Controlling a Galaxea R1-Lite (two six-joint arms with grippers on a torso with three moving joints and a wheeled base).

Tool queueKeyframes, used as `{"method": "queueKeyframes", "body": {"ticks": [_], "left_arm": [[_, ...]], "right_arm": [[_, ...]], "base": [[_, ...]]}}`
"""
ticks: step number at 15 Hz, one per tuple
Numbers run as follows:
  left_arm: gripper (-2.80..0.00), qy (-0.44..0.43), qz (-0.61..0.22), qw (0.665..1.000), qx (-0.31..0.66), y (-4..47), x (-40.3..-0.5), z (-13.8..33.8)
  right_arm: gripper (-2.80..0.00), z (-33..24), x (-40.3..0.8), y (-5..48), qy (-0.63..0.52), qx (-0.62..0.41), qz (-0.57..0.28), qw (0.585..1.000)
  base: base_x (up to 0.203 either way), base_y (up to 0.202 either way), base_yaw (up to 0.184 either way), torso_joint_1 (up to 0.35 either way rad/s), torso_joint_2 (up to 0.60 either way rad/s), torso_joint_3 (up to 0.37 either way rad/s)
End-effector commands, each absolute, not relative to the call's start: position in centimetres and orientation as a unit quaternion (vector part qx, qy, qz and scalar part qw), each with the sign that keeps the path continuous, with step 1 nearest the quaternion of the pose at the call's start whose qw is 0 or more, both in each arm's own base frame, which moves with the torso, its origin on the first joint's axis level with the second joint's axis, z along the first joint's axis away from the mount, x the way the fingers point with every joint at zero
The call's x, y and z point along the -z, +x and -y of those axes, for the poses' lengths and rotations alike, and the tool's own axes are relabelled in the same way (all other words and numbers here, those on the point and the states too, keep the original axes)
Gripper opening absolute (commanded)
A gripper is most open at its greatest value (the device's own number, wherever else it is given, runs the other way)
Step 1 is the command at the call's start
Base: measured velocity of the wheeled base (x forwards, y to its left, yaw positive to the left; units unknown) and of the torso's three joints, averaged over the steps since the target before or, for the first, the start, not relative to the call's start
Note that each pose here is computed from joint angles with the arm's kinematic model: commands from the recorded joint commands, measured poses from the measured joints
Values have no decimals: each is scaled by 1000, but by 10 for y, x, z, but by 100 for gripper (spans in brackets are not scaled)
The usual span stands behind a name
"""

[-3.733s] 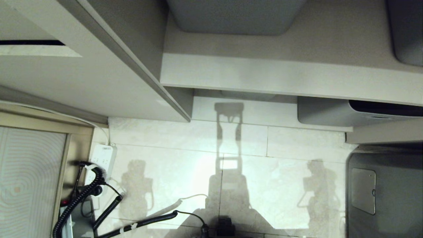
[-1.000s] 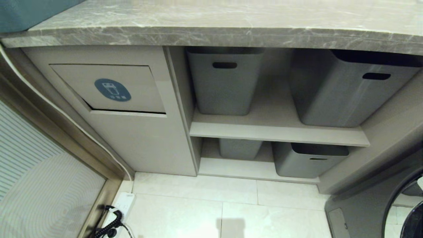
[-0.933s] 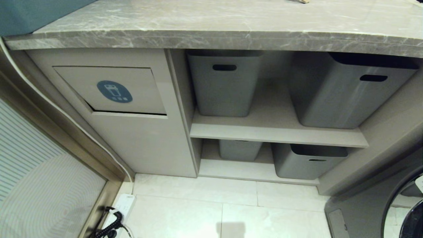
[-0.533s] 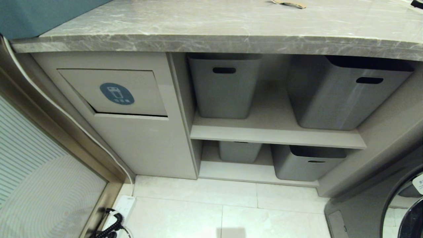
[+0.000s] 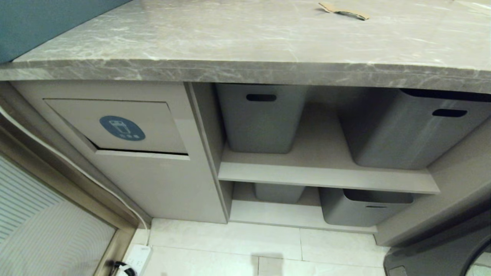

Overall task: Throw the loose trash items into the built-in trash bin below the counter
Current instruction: Put the garbage in the trash can

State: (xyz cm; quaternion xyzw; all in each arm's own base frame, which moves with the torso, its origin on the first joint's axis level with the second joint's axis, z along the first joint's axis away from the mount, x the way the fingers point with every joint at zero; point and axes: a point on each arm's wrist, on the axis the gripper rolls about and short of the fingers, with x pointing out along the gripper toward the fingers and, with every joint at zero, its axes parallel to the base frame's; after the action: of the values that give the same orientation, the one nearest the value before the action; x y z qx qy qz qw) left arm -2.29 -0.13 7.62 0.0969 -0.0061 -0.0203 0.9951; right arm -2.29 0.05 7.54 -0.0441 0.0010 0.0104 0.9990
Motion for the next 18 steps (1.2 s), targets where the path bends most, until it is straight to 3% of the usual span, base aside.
{"method": "queueKeyframes", "body": {"ticks": [1, 3, 10, 12, 15, 18], "left_arm": [[-280, 97, 6, 995, 20, -23, -76, 1], [-280, 97, 5, 995, 20, -23, -76, 1], [-280, 72, 8, 997, 19, -23, -77, 1], [-280, 32, 55, 998, 18, -31, -101, 1], [-280, -165, 96, 981, 34, -44, -140, 1], [-280, -396, 84, 913, 50, -48, -157, 1]], "right_arm": [[-280, 0, -75, -23, -44, -11, -2, 999], [-280, 0, -75, -23, -44, -11, -1, 999], [-280, 0, -75, -23, -40, -10, -2, 999], [-280, 0, -75, -23, -41, -11, -2, 999], [-280, -1, -75, -23, -47, -14, -2, 999], [-280, -1, -75, -23, -57, -14, -2, 998]], "base": [[201, 0, 6, 2, 2, 2], [156, 0, 0, 6, 5, 2], [0, 0, 0, 0, 0, 0], [0, 0, 0, 0, 0, 0], [0, 0, 0, 0, 0, 0], [0, 0, 0, 0, 0, 0]]}}
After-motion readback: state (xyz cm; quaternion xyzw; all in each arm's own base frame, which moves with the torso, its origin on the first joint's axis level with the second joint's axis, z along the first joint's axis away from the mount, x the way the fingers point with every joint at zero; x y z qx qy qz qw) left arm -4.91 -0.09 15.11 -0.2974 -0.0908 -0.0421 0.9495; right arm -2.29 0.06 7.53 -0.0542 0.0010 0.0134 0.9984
